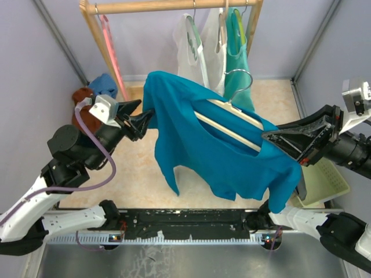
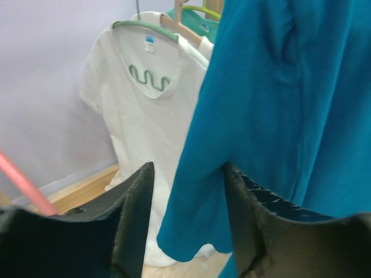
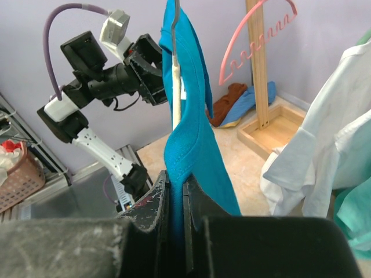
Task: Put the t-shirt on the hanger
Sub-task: Place the hanger at the clothesline.
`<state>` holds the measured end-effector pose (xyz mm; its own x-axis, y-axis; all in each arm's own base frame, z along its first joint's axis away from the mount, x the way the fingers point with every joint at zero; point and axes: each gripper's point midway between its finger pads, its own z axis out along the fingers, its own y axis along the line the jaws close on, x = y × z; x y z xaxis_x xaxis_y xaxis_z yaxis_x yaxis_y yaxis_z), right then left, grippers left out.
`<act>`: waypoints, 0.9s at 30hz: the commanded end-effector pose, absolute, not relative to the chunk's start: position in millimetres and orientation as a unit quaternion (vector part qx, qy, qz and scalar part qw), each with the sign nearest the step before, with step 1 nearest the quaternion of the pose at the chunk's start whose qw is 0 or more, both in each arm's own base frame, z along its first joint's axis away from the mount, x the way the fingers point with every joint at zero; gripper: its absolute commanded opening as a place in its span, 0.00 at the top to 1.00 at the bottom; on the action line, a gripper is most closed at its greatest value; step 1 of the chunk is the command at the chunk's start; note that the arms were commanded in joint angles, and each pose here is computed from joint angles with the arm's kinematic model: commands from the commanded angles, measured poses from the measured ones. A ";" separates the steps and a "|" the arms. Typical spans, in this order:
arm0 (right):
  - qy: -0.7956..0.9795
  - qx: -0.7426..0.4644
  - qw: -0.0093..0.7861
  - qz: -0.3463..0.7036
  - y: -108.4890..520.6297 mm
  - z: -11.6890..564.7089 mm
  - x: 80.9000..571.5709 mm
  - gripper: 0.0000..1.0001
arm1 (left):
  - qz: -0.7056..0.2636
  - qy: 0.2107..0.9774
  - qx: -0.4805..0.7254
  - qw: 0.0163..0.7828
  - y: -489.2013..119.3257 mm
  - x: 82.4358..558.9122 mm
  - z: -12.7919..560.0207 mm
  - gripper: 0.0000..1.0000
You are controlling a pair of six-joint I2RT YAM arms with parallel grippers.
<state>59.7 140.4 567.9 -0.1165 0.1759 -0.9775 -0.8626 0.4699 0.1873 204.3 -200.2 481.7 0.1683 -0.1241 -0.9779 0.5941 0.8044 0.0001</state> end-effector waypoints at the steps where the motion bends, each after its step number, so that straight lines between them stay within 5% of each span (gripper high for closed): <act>1: 0.554 -0.279 0.639 0.455 137.0 599.6 48.7 1.00 | -0.266 0.572 0.225 0.743 -216.0 199.4 496.9 0.51; 5: 0.554 -0.277 0.641 0.454 135.1 599.5 47.8 1.00 | -0.240 0.586 0.217 0.743 -214.5 209.4 498.0 0.96; 6: 0.554 -0.277 0.641 0.453 134.6 599.0 47.6 1.00 | -0.236 0.586 0.212 0.746 -212.1 210.7 500.6 1.00; 27: 0.579 -0.247 0.655 0.418 126.5 587.8 65.5 1.00 | -0.176 0.559 0.110 0.803 -130.6 201.3 564.8 1.00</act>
<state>61.3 132.8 562.1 -0.1089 0.1915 -0.9754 -0.8421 0.5036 0.1929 200.4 -145.5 560.7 0.3028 -0.1666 -0.9384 0.4556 0.8901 -0.0110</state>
